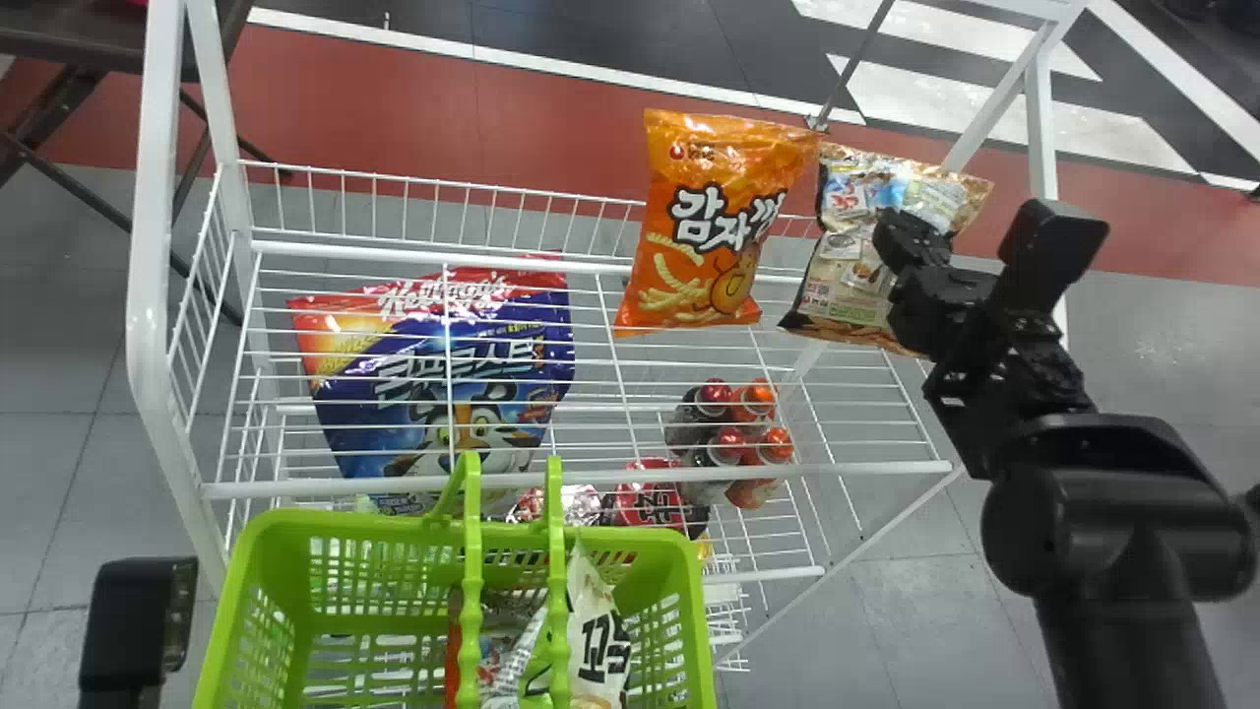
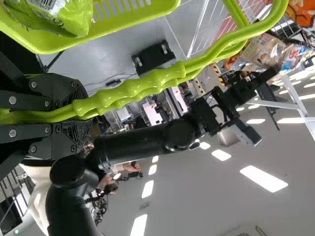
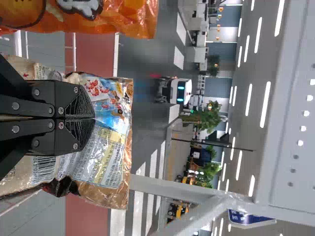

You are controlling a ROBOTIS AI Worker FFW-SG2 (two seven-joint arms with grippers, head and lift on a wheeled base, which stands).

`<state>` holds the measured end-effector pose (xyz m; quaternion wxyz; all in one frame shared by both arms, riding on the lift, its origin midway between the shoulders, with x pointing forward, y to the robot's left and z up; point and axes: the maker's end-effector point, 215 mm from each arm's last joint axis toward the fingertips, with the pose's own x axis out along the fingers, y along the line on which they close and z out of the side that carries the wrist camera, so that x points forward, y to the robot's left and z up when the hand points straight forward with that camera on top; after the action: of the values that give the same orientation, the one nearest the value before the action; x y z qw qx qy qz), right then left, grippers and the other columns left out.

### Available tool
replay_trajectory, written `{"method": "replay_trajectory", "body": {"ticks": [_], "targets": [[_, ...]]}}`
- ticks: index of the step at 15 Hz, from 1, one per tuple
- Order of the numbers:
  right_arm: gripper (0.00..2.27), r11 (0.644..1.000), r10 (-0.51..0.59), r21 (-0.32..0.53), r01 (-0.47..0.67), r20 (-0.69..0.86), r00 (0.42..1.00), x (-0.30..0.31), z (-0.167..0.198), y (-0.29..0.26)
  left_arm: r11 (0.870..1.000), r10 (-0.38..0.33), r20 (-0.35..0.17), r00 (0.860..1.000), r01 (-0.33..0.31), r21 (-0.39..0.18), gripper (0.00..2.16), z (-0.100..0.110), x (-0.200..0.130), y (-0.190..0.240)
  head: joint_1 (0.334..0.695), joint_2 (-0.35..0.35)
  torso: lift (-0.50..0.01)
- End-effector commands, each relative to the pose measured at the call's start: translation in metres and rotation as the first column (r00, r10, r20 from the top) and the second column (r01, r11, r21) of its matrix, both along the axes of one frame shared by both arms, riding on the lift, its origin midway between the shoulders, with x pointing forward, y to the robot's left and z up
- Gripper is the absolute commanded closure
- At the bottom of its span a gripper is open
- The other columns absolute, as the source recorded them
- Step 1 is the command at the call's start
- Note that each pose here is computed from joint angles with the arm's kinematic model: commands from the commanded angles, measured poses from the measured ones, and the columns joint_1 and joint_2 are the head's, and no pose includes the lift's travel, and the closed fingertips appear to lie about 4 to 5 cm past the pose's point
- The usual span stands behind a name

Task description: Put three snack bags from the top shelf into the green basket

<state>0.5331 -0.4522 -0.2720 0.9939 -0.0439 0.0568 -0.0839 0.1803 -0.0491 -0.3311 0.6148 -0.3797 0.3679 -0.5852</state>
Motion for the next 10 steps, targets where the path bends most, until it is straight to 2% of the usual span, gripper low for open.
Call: {"method": "replay_trajectory", "body": {"ticks": [1, 4, 6, 8, 10], "targets": [[2.25, 0.999, 0.011, 0.034, -0.011, -0.006, 1.000, -0.029, 0.010, 0.009, 1.000, -0.001, 0.001, 1.000, 0.001, -0.007, 1.76, 0.002, 0.000, -0.001, 0.695, -0.350, -0.045], [2.25, 0.990, 0.091, 0.115, -0.085, -0.049, 0.995, -0.079, 0.012, 0.043, 1.000, 0.000, 0.004, 1.000, 0.000, -0.007, 1.76, 0.003, 0.000, -0.001, 0.695, -0.350, -0.045], [2.25, 0.957, 0.190, 0.256, -0.139, -0.190, 0.963, -0.113, -0.016, 0.074, 1.000, -0.002, 0.006, 1.000, 0.002, -0.011, 1.76, 0.005, 0.000, -0.002, 0.695, -0.350, -0.045], [2.25, 0.912, 0.308, 0.367, -0.182, -0.321, 0.896, -0.150, -0.042, 0.115, 1.000, -0.007, 0.007, 1.000, 0.007, -0.013, 1.76, 0.006, -0.002, -0.004, 0.695, -0.350, -0.045], [2.25, 0.856, 0.442, 0.475, -0.203, -0.471, 0.763, -0.207, -0.075, 0.162, 1.000, -0.008, 0.004, 1.000, 0.008, -0.014, 1.76, 0.006, -0.003, -0.003, 0.695, -0.350, -0.045]]}}
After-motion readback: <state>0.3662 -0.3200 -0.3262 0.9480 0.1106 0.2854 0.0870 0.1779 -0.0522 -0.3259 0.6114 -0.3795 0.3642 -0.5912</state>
